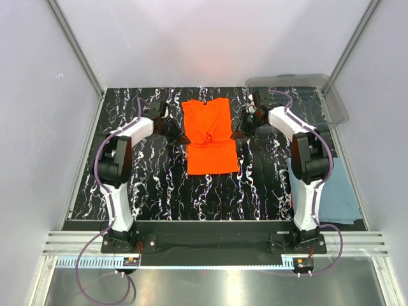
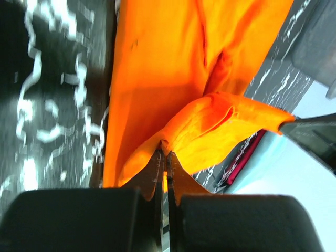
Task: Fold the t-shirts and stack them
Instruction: Fold the tshirt
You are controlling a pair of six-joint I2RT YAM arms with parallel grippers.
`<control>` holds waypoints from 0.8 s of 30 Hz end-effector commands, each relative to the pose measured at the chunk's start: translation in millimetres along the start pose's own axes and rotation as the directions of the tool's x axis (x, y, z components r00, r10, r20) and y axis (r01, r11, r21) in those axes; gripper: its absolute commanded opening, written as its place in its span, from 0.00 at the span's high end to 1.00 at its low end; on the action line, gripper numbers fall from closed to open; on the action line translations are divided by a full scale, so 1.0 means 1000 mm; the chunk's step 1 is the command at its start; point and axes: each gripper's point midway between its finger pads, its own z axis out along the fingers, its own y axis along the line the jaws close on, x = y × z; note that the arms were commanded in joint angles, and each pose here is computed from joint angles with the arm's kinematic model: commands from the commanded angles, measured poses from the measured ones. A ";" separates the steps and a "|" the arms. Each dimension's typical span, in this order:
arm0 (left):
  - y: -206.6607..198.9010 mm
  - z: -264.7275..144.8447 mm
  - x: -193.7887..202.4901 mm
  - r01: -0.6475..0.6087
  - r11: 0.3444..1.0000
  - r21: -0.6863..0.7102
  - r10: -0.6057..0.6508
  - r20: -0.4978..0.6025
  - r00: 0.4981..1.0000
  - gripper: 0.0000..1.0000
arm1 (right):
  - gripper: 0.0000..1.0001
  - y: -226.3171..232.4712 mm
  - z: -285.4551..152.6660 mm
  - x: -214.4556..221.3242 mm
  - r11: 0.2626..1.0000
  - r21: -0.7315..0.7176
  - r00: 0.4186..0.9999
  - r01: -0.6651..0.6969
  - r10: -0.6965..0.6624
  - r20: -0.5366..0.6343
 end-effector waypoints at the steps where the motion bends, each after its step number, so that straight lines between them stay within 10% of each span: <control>1: -0.018 0.000 -0.016 -0.031 0.997 0.064 0.031 -0.001 1.000 1.00 | 1.00 0.003 -0.004 -0.010 0.999 -0.032 0.999 0.032 -0.032 -0.009; 16: 0.000 0.009 -0.038 0.009 1.000 0.019 -0.010 0.037 0.999 1.00 | 0.99 -0.003 0.023 -0.034 0.997 -0.069 0.999 0.025 -0.028 -0.042; 24: -0.007 -0.004 -0.073 -0.077 0.997 -0.006 0.077 0.095 0.992 0.72 | 0.70 -0.013 0.017 -0.067 0.999 -0.016 0.999 0.050 -0.050 0.010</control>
